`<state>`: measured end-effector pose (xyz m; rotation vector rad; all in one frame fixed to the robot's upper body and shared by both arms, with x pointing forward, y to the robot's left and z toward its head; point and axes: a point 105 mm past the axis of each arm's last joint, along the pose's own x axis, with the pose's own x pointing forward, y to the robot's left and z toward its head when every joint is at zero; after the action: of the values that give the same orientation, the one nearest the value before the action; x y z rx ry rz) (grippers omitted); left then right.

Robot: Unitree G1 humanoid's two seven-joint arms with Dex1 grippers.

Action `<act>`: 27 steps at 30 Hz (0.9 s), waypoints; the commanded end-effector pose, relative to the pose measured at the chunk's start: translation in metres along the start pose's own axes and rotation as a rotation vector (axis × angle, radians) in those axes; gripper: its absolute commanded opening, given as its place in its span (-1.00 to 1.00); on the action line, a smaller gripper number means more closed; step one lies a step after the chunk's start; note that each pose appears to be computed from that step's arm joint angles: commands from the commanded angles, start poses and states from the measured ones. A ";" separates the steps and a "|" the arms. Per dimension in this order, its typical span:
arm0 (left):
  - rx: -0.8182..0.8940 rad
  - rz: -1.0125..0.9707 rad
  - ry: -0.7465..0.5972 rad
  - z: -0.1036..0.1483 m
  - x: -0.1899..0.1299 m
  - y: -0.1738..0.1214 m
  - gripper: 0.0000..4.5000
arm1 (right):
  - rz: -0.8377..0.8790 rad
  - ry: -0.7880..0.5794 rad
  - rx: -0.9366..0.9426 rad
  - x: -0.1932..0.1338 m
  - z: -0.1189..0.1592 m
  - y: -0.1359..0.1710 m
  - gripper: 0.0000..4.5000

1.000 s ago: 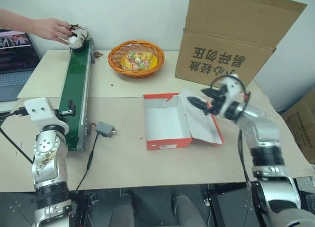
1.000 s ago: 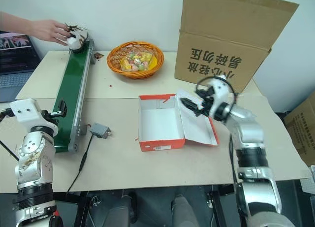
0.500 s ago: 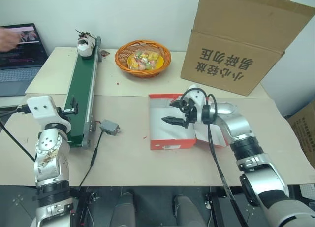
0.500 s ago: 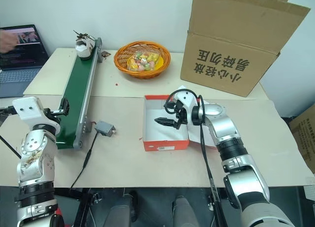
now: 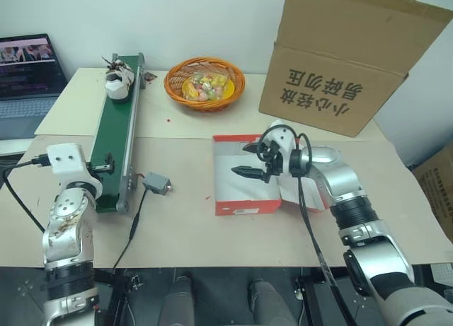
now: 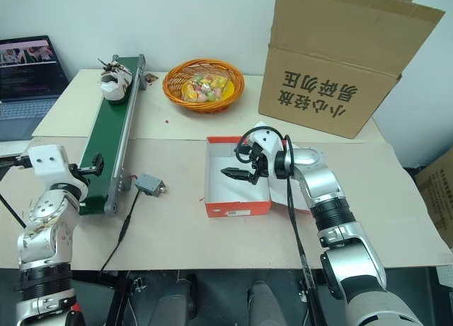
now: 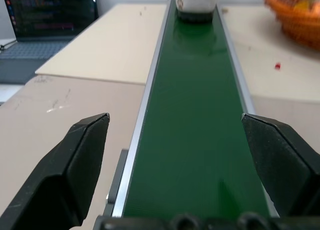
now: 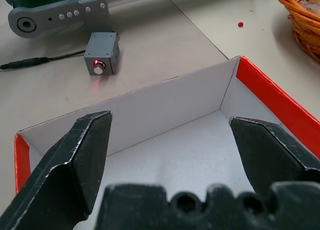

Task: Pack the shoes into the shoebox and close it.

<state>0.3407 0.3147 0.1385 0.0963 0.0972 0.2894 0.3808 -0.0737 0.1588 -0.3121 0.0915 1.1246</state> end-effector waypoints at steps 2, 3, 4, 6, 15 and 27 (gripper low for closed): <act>0.047 -0.041 0.010 0.012 0.003 -0.010 1.00 | -0.032 -0.075 -0.016 -0.008 0.020 -0.003 0.96; 0.051 -0.041 0.016 0.011 0.003 -0.010 1.00 | -0.035 -0.075 -0.014 -0.008 0.020 -0.003 0.96; 0.053 -0.038 0.022 0.009 0.004 -0.010 1.00 | -0.039 -0.074 -0.012 -0.009 0.019 -0.003 0.96; 0.035 -0.030 0.017 0.008 0.005 -0.009 1.00 | -0.052 -0.070 -0.007 -0.010 0.018 -0.004 0.96; 0.011 0.038 -0.031 0.017 0.007 0.004 1.00 | -0.077 -0.076 0.014 -0.016 0.016 -0.005 0.96; 0.034 0.033 -0.034 0.015 0.009 -0.003 1.00 | -0.092 -0.083 0.020 -0.018 0.017 -0.006 0.96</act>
<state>0.3507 0.3131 0.1404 0.1193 0.1147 0.3069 0.3769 -0.0818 0.1632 -0.2612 0.0800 1.0608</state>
